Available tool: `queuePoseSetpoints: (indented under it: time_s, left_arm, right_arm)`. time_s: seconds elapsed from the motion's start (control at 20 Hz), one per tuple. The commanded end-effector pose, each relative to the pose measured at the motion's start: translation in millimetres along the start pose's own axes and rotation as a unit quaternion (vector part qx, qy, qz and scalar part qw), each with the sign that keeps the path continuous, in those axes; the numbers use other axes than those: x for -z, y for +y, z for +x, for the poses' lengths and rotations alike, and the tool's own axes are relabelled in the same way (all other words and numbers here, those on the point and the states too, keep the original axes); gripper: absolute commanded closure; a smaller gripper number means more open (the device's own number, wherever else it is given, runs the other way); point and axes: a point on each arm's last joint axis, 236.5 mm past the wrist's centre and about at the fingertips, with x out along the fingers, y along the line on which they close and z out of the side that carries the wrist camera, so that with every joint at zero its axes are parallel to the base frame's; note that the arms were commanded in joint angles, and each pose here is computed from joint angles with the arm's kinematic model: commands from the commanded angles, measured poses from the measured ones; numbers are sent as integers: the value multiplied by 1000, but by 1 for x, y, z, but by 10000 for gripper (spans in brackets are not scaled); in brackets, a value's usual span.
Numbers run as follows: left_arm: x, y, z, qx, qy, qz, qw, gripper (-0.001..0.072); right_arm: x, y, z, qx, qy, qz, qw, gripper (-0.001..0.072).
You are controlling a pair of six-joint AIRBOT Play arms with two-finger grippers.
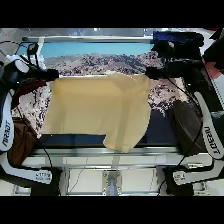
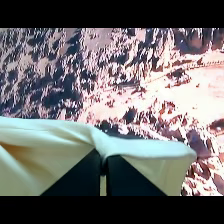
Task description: Fold the shirts.
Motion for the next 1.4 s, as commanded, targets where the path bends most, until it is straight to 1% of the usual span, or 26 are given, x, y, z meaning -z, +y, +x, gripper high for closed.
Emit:
queuePoseSetpoints:
  time_s: [0.0, 0.05, 0.1, 0.2, 0.35, 0.45, 0.55, 0.65, 0.75, 0.9, 1.0, 1.05, 1.25, 1.35]
  left_arm:
    - [-7, 6, 30, -15, -25, -13, 999, 543]
    - [-13, 8, 22, -17, -35, -18, 999, 329]
    - [-22, 13, 6, -22, -48, -26, 998, 204]
    - [-34, 29, -39, -33, -66, -42, 996, 209]
    - [-22, 79, -127, -72, -71, -86, 991, 214]
    - [22, 115, -172, -111, -47, -124, 985, 215]
    - [82, 136, -195, -135, -29, -186, 973, 231]
    - [136, 124, -197, -109, -29, -273, 956, 231]
    - [181, 98, -181, -67, -20, -349, 935, 230]
    - [251, 60, -144, -26, 46, -447, 893, 231]
    - [288, 42, -124, -5, 95, -481, 872, 231]
    - [296, 38, -117, 2, 106, -495, 862, 231]
    - [307, 37, -90, 32, 135, -559, 818, 231]
    - [303, 45, -80, 36, 119, -571, 811, 230]
  right_arm:
    - [-20, -12, 31, 2, -56, 47, 997, 491]
    - [-26, -13, 25, 2, -62, 50, 997, 294]
    - [-32, -11, 13, 1, -59, 45, 997, 255]
    - [-40, -21, -23, 20, -36, 20, 999, 255]
    - [-31, -64, -100, 97, 11, -18, 995, 253]
    - [-4, -85, -148, 121, 53, -32, 991, 253]
    - [31, -94, -181, 123, 84, -20, 989, 252]
    - [52, -85, -190, 92, 60, 11, 994, 253]
    - [62, -65, -186, 51, 16, 31, 998, 253]
    - [76, -53, -178, 40, 5, 28, 999, 253]
    - [75, -45, -176, 33, 4, 11, 999, 253]
    - [74, -42, -175, 31, 2, 8, 999, 253]
    - [73, -39, -174, 28, 2, 3, 1000, 253]
    - [75, -38, -174, 27, 6, 3, 1000, 253]
